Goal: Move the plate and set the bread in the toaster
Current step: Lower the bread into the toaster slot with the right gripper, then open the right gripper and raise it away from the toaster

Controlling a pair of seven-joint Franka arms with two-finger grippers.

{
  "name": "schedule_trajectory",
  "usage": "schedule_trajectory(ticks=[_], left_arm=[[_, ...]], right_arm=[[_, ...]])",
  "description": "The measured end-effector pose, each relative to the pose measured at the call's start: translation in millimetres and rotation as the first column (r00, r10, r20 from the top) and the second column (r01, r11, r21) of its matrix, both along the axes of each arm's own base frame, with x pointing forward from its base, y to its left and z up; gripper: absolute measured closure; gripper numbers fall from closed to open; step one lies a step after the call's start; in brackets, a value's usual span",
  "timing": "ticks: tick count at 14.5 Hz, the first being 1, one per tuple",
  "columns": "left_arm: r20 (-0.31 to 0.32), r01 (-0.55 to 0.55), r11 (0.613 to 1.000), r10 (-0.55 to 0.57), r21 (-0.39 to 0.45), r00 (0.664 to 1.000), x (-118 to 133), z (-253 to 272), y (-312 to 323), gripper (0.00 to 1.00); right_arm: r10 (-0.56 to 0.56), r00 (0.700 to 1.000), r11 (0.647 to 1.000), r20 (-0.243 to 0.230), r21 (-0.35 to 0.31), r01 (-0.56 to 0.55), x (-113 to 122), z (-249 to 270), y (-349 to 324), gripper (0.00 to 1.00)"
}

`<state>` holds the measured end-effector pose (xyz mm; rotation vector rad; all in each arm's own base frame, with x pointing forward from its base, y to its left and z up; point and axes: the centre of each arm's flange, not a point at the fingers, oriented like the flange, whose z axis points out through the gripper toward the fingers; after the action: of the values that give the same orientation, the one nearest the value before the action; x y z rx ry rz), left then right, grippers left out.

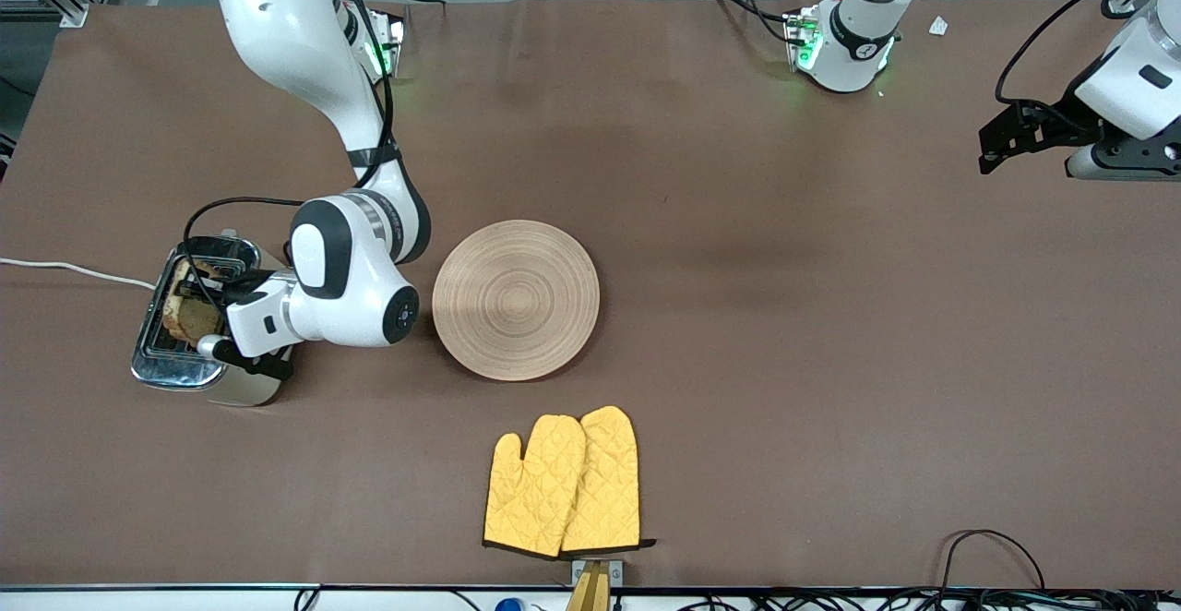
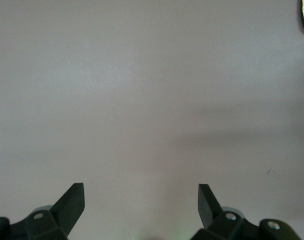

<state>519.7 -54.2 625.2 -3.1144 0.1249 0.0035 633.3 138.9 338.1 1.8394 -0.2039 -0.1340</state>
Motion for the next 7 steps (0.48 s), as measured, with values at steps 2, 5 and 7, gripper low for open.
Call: schedule_trajectory(ticks=[2, 5, 7], left_arm=[[0.0, 0.0, 1.0, 0.0, 0.0, 1.0, 0, 0, 0, 0.0], [-0.001, 0.0, 1.0, 0.0, 0.0, 1.0, 0, 0, 0, 0.0], [-0.001, 0.0, 1.0, 0.0, 0.0, 1.0, 0, 0, 0, 0.0]], right_arm=[[-0.017, 1.0, 1.0, -0.007, 0.009, 0.017, 0, -9, -2, 0.96], [-0.049, 0.999, 0.999, -0.012, 0.01, 0.049, 1, -20, -15, 0.96], [-0.084, 0.996, 0.996, -0.006, 0.004, 0.084, 5, -28, -36, 0.96]])
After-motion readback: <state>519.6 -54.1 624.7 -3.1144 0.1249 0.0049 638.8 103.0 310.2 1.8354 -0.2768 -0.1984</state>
